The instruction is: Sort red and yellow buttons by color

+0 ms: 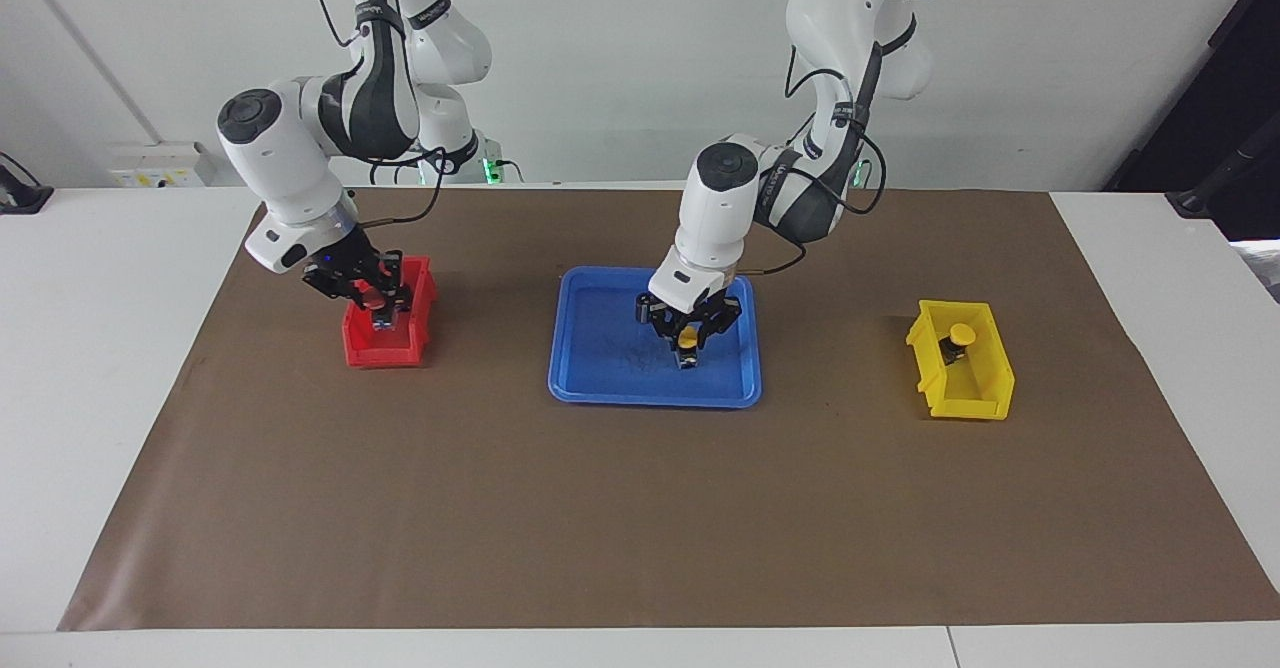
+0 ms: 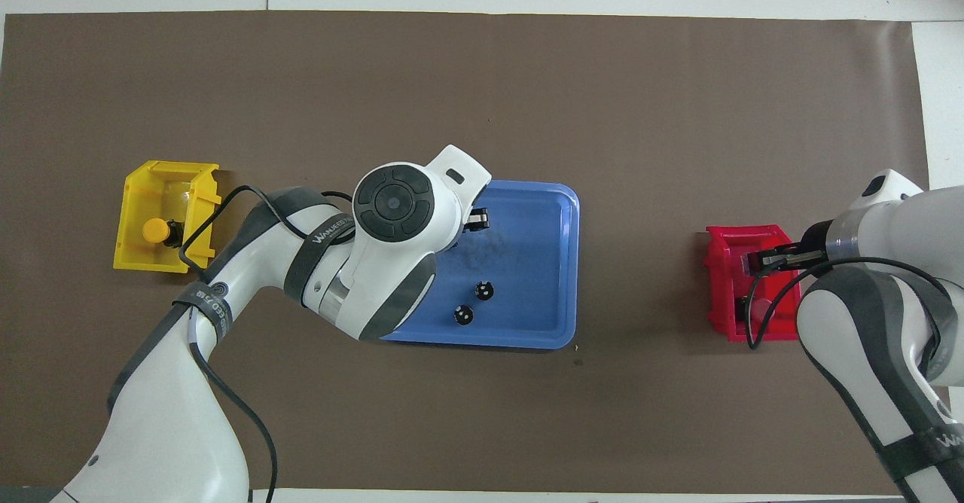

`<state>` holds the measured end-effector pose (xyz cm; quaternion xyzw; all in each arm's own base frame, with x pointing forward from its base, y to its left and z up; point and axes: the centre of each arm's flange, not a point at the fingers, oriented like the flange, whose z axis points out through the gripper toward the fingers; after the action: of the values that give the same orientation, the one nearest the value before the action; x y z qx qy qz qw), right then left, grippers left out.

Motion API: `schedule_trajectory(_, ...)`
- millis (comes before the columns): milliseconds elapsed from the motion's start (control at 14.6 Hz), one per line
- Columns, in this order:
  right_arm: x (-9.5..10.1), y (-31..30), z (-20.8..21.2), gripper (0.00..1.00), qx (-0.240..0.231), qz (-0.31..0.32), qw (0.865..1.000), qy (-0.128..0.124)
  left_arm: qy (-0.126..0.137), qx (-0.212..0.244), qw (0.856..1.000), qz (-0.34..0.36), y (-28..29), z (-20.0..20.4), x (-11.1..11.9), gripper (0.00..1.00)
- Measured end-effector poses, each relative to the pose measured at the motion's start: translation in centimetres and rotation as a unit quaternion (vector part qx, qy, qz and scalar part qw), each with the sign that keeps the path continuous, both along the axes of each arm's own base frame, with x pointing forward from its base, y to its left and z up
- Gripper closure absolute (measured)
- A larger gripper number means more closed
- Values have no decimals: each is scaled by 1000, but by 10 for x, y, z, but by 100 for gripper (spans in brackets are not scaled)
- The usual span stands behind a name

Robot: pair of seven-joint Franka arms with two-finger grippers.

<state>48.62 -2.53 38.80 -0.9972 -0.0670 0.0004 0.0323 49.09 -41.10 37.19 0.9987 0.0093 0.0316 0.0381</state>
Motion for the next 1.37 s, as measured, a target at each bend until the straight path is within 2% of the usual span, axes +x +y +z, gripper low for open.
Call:
schedule_trajectory(137,-4,-1,-11,59,-2,5,1000,-11,4,5,1000,8,3,31,12,59)
schedule_trajectory(342,-9,-1,-23,59,-3,6,1000,-15,-4,11,1000,23,63,94,55,59)
schedule_trajectory(479,-11,-1,-29,59,-3,7,1000,-11,-10,18,1000,7,143,111,93,59)
schedule_trajectory(616,-12,-1,-31,59,-3,7,1000,-8,-10,28,999,-17,233,107,127,59)
schedule_trajectory(753,-13,-1,-33,59,-3,7,1000,-6,-14,34,999,-26,320,102,149,59)
schedule_trajectory(821,-14,-1,-34,59,-3,7,1000,-5,-19,35,999,-20,352,101,154,59)
schedule_trajectory(958,-15,-1,-37,59,-4,6,1000,-11,-23,37,999,-12,381,98,159,59)
schedule_trajectory(1369,-18,-1,-42,59,-4,6,1000,-10,3,41,998,-43,396,66,155,59)
